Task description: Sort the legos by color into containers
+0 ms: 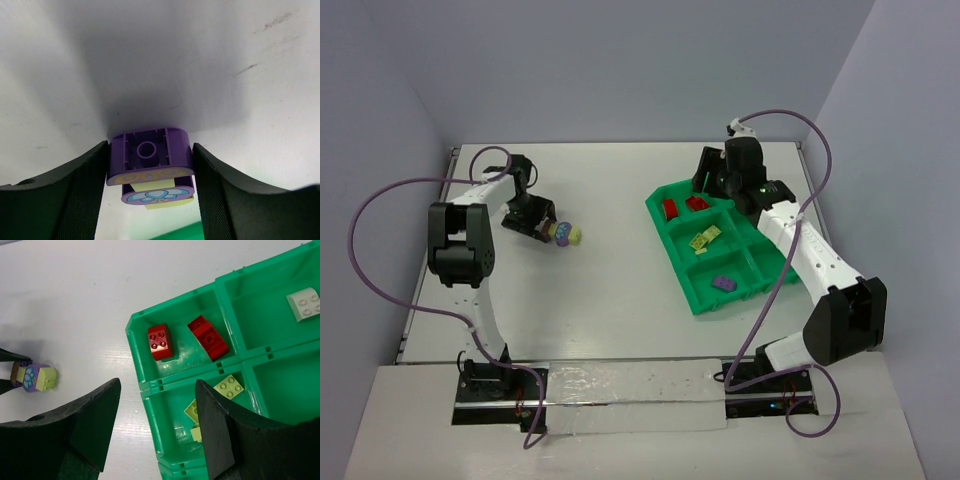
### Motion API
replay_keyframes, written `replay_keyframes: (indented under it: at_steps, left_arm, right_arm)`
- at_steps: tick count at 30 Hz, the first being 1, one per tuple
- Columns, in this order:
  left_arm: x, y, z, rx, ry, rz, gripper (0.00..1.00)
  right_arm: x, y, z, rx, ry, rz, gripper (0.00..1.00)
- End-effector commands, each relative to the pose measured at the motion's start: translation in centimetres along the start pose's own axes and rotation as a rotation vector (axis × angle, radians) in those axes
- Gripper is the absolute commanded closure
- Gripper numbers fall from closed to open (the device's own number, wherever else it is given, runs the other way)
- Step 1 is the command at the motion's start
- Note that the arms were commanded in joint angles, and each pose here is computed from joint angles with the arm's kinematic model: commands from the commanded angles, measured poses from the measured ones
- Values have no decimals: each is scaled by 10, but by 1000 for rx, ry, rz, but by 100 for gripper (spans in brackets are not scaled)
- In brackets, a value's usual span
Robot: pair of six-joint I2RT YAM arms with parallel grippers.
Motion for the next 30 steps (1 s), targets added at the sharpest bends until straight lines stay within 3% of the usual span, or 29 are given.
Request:
replay_keyframes:
  at_steps: [1, 3, 10, 19, 30]
  left_arm:
    - [4, 0, 45, -71, -86, -43, 92]
    - [4, 1, 55, -82, -112, -62, 100]
    - [-7, 6, 88, -145, -175, -192, 100]
    - [-41, 4, 122, -302, -188, -463, 100]
    - [-72, 4, 158, -493, -152, -553, 100]
  right_arm:
    - [5, 18, 17, 56, -17, 33, 31]
    - [-4, 25, 19, 83, 21, 53, 31]
    - [-44, 48, 25, 182, 129, 94, 31]
    - [-100, 94, 39, 619, 387, 85, 31]
    - [-143, 135, 21, 827, 537, 35, 30]
Point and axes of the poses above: each gripper's point midway between its finger pads, its own z axis back along the fingers, its own y axis along the line the jaws close on, x = y × z, the point moved 9 cm from there along z, back along the fingers, and after that the axes turned 14 degrees about -z, right-handed, at the moved point
